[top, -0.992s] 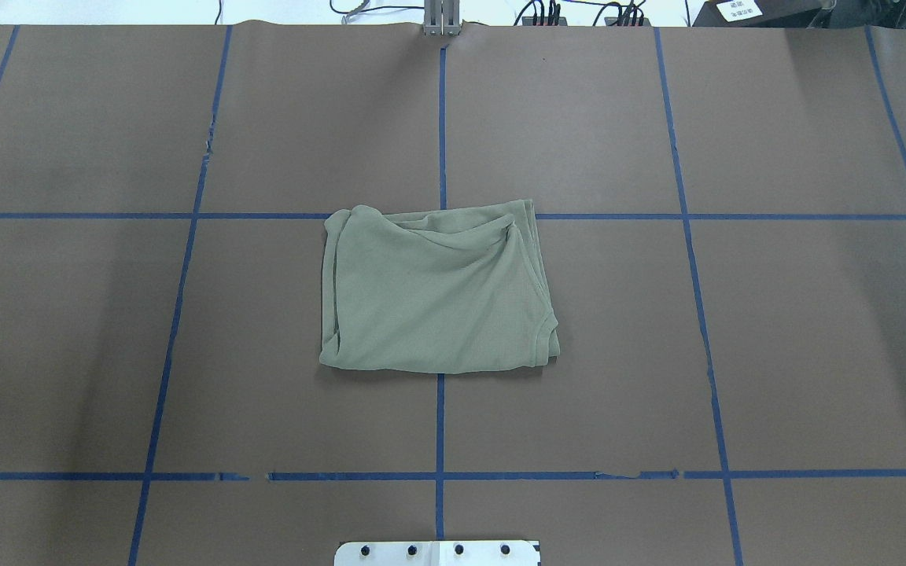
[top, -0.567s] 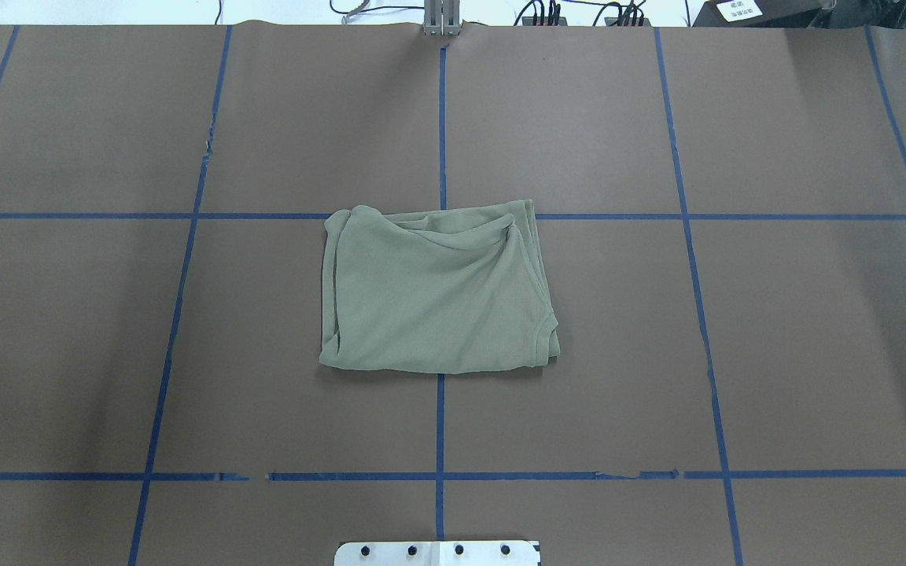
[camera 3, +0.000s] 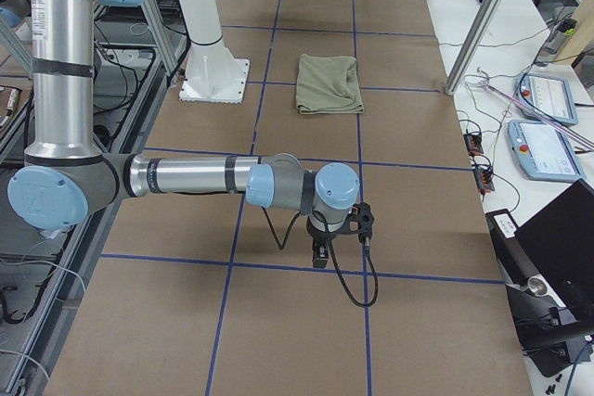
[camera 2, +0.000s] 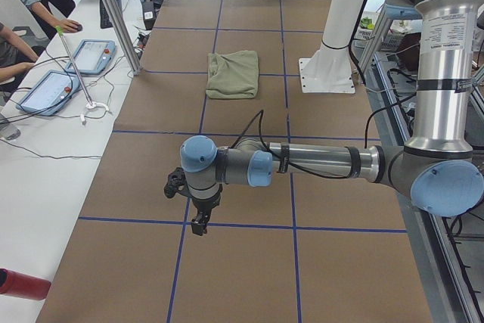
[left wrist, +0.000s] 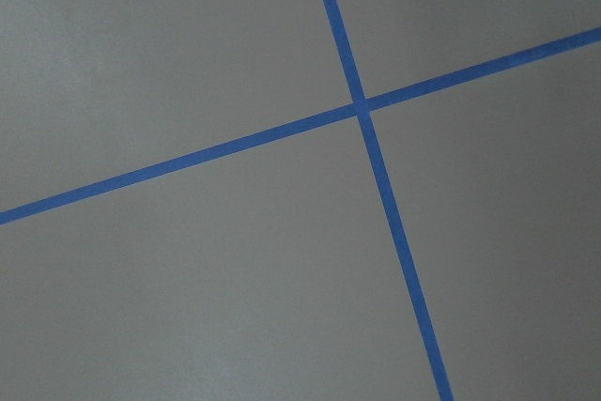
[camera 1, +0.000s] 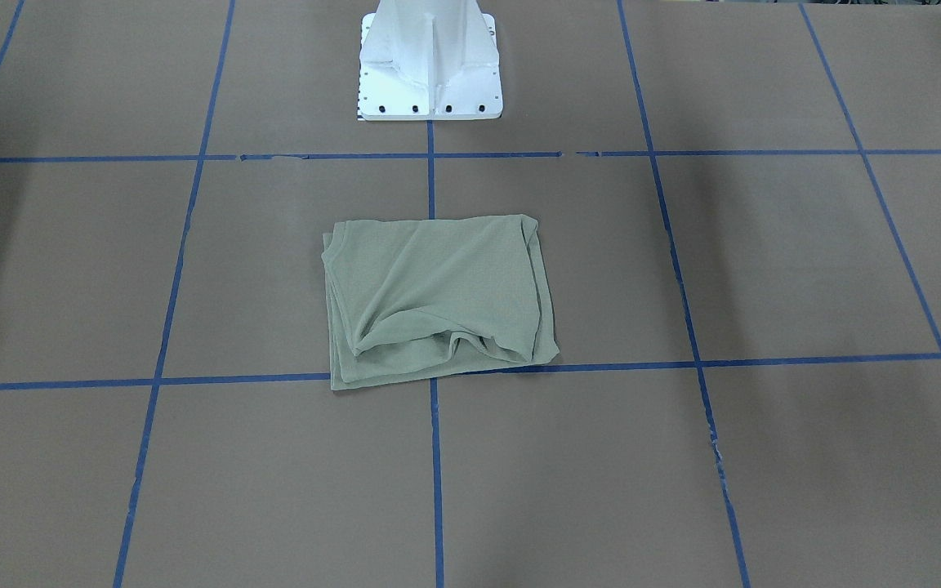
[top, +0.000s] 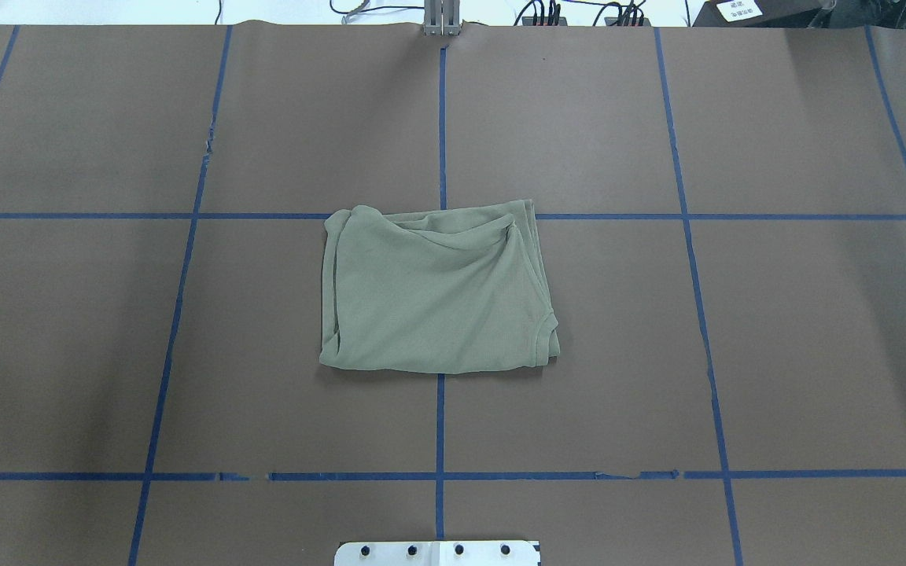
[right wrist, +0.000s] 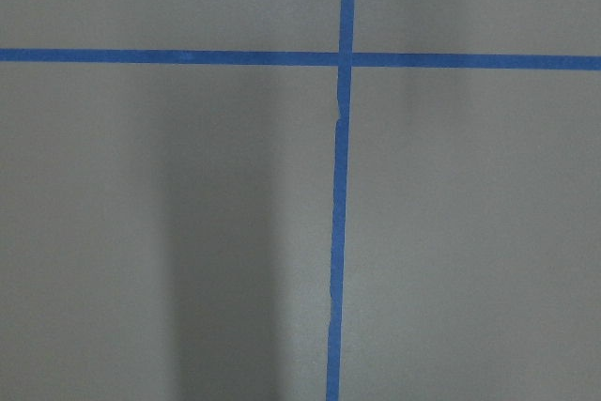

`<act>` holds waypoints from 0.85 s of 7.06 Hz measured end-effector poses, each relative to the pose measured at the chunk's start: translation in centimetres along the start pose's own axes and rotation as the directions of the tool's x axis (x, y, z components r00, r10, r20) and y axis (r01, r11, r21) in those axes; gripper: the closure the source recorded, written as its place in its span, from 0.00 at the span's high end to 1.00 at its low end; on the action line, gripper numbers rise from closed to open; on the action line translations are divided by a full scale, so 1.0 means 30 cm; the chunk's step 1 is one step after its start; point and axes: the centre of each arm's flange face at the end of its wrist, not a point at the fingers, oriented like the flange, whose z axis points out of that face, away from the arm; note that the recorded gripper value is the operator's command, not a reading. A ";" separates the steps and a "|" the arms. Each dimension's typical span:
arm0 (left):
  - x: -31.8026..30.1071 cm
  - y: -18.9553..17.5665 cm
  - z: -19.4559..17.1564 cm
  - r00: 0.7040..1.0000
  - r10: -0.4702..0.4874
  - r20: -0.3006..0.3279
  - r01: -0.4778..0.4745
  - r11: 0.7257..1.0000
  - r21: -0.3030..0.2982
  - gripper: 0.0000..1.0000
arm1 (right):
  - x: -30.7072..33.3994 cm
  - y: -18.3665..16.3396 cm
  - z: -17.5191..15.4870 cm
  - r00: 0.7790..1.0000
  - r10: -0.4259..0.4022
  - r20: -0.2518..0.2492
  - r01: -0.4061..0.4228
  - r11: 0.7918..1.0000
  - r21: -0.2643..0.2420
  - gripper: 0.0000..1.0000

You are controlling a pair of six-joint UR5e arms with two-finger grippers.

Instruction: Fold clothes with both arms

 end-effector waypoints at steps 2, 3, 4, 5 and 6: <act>0.002 0.004 0.004 0.999 -0.038 -0.016 0.038 0.999 0.001 0.99 | -0.001 -0.005 -0.002 1.000 -0.001 -0.001 0.001 1.000 0.001 1.00; 0.003 0.004 0.004 0.997 -0.071 -0.019 0.071 0.997 0.001 0.99 | -0.001 -0.006 -0.002 1.000 -0.001 -0.001 0.001 1.000 0.001 1.00; 0.003 0.005 0.005 0.996 -0.090 -0.020 0.091 0.996 0.003 0.99 | -0.002 -0.007 -0.003 1.000 -0.001 -0.002 0.001 1.000 0.002 1.00; 0.003 0.005 0.005 0.995 -0.099 -0.020 0.099 0.995 0.004 0.99 | -0.005 -0.010 -0.006 1.000 -0.002 -0.002 0.002 1.000 0.004 1.00; 0.003 0.005 0.004 0.994 -0.103 -0.020 0.103 0.995 0.005 0.99 | -0.009 -0.014 -0.009 1.000 -0.003 -0.002 0.003 1.000 0.006 1.00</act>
